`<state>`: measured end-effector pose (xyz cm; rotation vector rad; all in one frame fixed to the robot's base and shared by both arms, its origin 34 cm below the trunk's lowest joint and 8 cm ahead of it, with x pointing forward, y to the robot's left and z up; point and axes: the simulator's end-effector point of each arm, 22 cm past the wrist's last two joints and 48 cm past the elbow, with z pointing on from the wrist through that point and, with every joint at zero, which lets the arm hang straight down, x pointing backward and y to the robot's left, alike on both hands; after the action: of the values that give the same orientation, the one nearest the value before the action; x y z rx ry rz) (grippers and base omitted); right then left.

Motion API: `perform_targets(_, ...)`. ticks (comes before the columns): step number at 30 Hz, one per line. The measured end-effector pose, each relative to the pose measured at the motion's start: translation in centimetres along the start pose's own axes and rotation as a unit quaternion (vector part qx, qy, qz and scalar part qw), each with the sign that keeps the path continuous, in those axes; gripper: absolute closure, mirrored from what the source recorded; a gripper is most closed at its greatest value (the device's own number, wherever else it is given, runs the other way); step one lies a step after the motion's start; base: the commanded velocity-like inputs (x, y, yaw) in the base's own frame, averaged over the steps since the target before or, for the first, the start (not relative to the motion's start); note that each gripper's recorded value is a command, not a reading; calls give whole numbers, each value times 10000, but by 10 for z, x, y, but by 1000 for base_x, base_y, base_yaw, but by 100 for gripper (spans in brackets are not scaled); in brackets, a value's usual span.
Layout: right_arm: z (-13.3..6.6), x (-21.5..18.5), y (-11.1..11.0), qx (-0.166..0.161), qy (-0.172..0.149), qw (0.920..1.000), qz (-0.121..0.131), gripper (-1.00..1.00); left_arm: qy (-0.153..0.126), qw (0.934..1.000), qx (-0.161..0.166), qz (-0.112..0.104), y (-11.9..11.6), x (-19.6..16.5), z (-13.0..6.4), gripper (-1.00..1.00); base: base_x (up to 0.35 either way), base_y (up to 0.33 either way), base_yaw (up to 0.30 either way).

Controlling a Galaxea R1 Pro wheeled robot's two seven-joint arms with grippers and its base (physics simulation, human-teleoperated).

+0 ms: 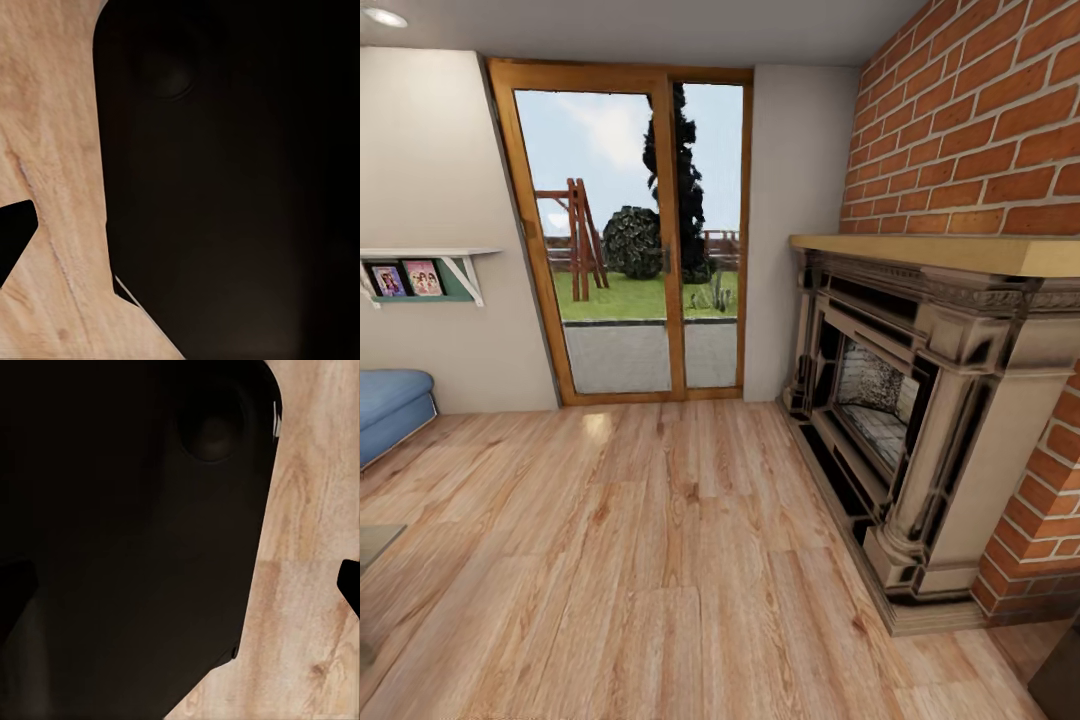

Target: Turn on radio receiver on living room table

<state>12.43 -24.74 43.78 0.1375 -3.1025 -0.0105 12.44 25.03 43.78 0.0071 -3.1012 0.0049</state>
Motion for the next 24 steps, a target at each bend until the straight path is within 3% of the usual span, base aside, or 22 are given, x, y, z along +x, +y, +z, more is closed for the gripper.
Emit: perform_targets(24,0,1,-3,22,7,10000,-1,-100,7,10000,0,-34,-1,1,0,-100,0,0,270)
